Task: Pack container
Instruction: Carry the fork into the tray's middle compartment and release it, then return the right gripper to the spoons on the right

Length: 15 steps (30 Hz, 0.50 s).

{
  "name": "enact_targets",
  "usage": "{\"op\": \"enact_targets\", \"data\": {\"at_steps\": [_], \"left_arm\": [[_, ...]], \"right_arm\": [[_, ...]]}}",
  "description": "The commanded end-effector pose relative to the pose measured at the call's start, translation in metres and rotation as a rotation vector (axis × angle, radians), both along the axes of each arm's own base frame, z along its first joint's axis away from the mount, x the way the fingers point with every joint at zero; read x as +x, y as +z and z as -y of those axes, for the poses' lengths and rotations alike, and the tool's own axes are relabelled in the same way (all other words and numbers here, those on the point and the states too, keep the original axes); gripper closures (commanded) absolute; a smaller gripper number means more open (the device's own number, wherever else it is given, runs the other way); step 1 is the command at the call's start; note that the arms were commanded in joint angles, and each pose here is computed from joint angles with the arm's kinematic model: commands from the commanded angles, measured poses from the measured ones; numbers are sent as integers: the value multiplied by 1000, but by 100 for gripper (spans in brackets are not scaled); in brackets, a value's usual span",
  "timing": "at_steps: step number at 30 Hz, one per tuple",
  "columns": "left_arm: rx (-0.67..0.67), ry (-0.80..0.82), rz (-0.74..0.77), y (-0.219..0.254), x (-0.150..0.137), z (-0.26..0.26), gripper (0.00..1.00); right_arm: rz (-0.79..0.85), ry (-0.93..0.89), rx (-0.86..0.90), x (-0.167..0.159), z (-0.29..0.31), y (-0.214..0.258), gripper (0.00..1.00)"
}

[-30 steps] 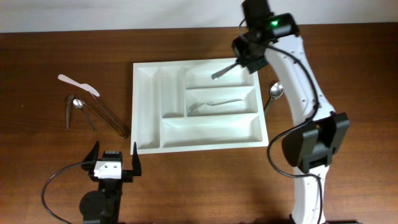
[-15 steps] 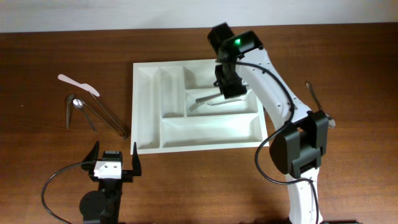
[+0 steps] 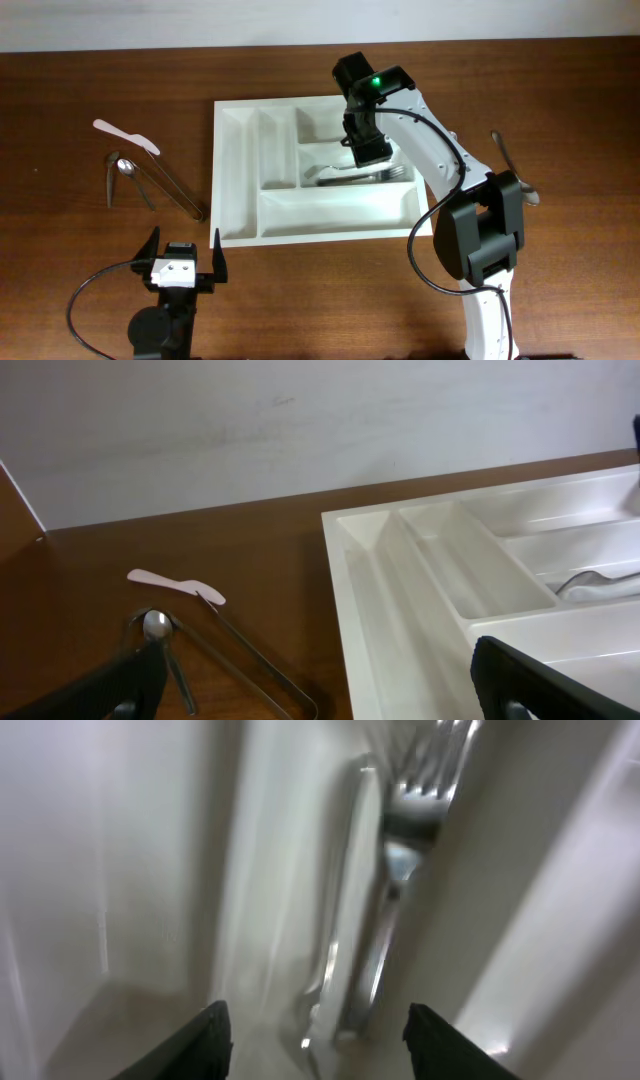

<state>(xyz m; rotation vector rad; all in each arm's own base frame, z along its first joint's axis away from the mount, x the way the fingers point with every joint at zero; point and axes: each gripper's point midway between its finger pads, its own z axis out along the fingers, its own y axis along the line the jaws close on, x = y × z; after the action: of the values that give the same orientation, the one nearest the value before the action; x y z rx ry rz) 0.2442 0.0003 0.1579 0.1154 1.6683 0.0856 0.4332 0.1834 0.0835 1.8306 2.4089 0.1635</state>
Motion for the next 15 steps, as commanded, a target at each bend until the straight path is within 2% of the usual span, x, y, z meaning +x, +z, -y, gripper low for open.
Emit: {"op": "enact_targets", "data": {"at_steps": [1, 5, 10, 15], "left_arm": [[-12, 4, 2, -1, 0, 0, 1], [-12, 4, 2, -1, 0, 0, 1], [-12, 4, 2, -1, 0, 0, 1], [-12, 4, 2, -1, 0, 0, 1]], "right_arm": [[31, 123, -36, 9, 7, 0, 44], [62, 333, -97, 21, 23, 5, 37], [89, 700, -210, 40, 64, 24, 36], [60, 797, -249, 47, 123, 32, 34]]}}
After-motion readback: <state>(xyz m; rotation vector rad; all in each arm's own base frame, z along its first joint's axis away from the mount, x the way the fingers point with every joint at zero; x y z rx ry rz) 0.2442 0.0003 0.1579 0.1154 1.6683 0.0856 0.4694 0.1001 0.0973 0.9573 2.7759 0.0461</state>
